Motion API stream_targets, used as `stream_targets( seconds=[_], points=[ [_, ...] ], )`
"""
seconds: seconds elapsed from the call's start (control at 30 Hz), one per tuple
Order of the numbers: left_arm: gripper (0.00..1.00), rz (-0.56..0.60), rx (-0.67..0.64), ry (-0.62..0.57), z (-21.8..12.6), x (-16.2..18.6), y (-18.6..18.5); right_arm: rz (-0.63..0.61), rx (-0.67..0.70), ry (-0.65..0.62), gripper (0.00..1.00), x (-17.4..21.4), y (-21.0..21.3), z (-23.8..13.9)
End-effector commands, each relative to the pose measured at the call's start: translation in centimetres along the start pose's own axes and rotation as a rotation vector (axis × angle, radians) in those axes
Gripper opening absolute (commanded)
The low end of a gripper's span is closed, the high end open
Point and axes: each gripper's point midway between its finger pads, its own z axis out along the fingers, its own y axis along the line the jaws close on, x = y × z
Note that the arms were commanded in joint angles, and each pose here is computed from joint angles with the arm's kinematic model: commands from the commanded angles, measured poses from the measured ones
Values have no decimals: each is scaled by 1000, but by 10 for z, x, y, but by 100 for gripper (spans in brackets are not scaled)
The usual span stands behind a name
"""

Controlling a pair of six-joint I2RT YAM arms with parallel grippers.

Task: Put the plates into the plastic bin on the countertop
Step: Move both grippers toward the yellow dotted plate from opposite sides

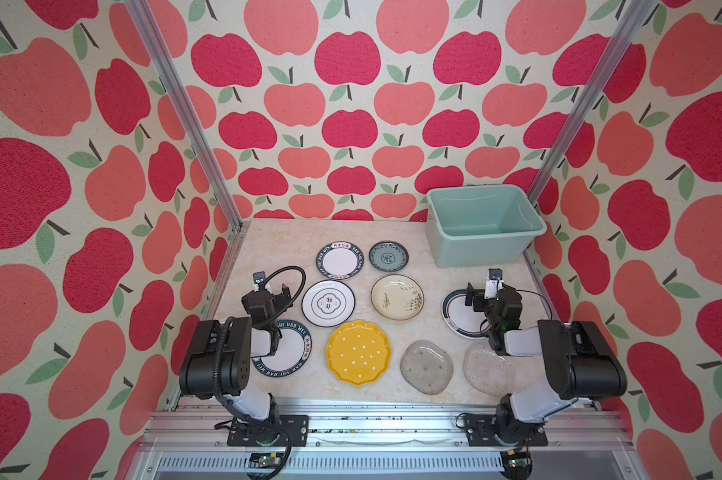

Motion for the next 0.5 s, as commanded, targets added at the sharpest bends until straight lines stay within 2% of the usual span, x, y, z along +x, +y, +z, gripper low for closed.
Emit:
stream_targets(
  seconds=[0.0,0.1,0.13,0.2,0.23,0.27,0.33,0.37,0.4,0.47],
  points=[
    [99,30,56,-49,-9,-19,-11,0,-27,2,99,-15,4,1],
    [99,76,74,-62,-26,-47,-21,-21,-35,2,99,-29,6,-8],
    [99,63,67,-70,-34,-61,-20,-26,-43,-9,99,-39,6,-14],
    [99,-9,61,-84,-55,-94,-17,40,-53,-41,99,-64,3,-29],
    [99,-66,56,-75,-66,-107,-14,102,-58,-50,99,-76,0,-36],
    [99,-171,30,-74,-81,-124,-5,209,-73,-44,99,-88,-3,-44],
    [99,-404,-49,10,-107,-128,15,455,-55,17,99,-104,-15,-57],
    [99,-500,-71,53,-119,-127,23,514,-115,34,99,-116,-11,-63],
    [99,-552,-27,89,-130,-130,23,537,-213,31,99,-130,1,-68],
    [99,-638,69,123,-146,-134,18,569,-309,35,99,-150,13,-76]
  ],
)
